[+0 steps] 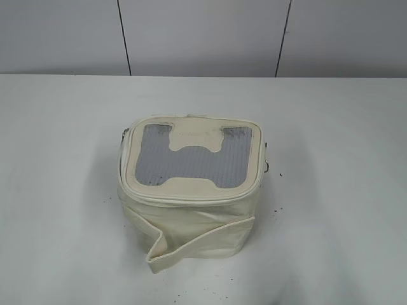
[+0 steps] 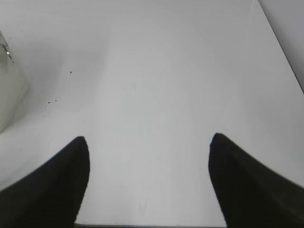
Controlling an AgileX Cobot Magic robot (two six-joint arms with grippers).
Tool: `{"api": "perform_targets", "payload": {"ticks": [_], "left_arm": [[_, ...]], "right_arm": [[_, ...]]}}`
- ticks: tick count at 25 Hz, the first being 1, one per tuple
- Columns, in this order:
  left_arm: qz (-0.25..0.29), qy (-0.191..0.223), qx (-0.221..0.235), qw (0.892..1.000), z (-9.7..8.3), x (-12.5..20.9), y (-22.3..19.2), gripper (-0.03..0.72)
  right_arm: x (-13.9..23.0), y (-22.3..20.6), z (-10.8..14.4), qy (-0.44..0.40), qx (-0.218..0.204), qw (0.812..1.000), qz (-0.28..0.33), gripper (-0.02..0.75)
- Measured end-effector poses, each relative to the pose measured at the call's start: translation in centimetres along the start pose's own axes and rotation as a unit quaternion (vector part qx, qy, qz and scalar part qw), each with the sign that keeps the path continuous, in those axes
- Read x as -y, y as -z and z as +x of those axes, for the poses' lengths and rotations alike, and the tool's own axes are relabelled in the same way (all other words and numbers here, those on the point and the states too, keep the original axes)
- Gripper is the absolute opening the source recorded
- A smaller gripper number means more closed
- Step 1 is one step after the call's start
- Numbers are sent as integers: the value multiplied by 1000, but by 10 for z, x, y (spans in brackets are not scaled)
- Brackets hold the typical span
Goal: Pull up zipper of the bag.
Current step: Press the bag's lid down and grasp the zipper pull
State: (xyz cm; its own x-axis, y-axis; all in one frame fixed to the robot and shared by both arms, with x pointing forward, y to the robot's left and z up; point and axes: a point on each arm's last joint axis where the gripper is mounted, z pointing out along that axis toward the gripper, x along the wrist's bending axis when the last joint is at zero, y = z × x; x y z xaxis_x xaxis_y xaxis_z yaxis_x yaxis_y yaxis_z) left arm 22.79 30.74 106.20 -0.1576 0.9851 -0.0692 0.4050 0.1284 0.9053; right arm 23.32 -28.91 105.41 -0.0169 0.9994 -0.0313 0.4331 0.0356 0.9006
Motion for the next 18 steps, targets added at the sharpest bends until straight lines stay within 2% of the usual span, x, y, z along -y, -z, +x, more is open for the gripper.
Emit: {"api": "perform_targets", "payload": {"ticks": [18], "left_arm": [[0, 0, 0, 1000, 0, 0, 0, 243]], "right_arm": [[0, 0, 0, 0, 0, 1000, 0, 585]]}}
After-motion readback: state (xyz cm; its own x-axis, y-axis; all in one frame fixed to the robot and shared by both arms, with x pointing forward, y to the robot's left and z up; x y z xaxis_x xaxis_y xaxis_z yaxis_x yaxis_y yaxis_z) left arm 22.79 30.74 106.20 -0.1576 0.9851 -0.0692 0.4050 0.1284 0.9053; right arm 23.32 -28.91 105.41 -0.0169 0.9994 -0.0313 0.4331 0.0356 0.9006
